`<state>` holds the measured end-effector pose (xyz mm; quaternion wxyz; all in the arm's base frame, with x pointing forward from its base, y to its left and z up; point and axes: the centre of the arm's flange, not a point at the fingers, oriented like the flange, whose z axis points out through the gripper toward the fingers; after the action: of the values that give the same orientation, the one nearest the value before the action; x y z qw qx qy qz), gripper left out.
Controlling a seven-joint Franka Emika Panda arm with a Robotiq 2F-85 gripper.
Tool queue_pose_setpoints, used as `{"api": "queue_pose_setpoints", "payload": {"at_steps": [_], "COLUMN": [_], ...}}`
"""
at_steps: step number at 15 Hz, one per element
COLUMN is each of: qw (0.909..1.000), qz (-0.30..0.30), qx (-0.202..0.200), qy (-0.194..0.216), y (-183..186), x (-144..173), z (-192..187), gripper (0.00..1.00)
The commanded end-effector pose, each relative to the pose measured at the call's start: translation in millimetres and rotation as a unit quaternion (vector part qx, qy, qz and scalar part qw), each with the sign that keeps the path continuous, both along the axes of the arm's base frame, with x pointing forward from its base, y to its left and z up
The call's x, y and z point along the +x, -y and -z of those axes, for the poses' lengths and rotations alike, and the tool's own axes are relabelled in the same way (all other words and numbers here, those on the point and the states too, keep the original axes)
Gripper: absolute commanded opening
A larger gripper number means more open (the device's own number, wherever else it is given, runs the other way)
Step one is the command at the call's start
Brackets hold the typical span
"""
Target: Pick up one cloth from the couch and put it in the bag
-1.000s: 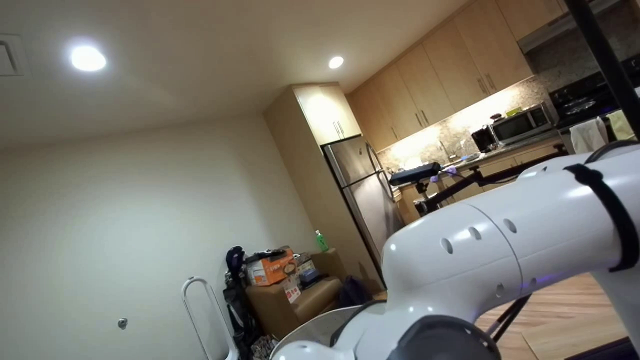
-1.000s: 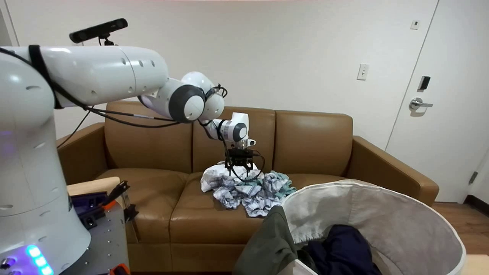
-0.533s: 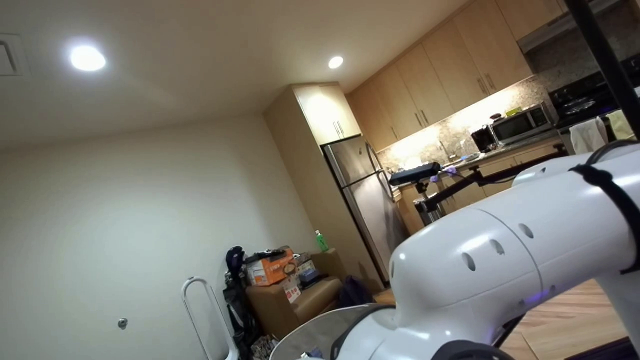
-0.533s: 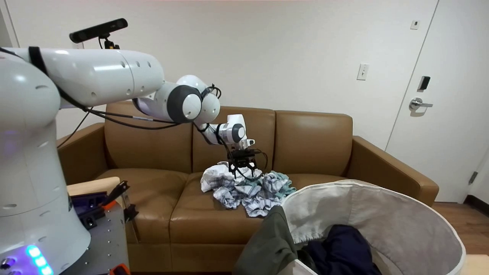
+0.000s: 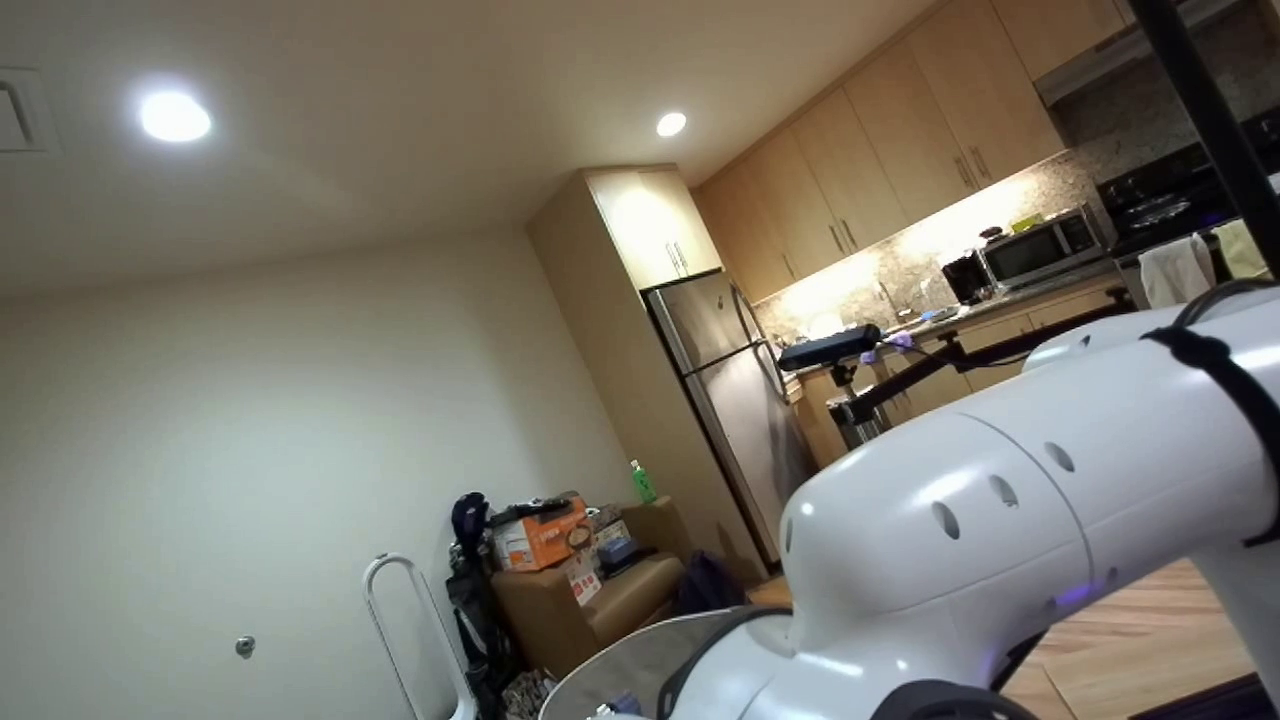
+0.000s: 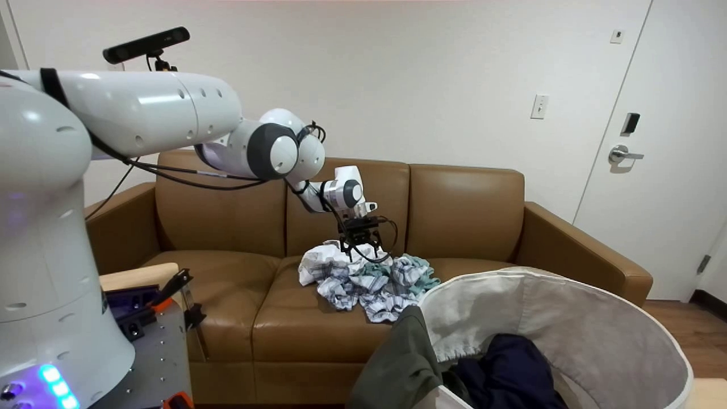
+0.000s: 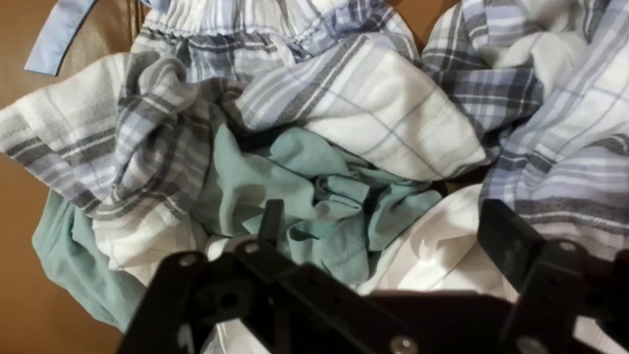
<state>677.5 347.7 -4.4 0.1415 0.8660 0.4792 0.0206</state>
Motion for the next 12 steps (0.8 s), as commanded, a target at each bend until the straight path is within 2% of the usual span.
{"api": "queue_pose_setpoints", "payload": {"at_steps": [1, 3, 7, 12], "qw": [0.9990, 0.9985, 0.9975, 0.9943], "qz": [-0.024, -0.035, -0.070, -0.101], "qx": [-0.021, -0.033, -0.010, 0.014], "qy": [0.032, 0.028, 0.005, -0.030], "y": [-12.6, -14.8, -17.6, -3.6], "x": [27.1, 36.7, 43.8, 42.5], "z": [17.9, 27.2, 49.8, 73.6], "gripper": [1.00, 1.00, 1.00, 1.00]}}
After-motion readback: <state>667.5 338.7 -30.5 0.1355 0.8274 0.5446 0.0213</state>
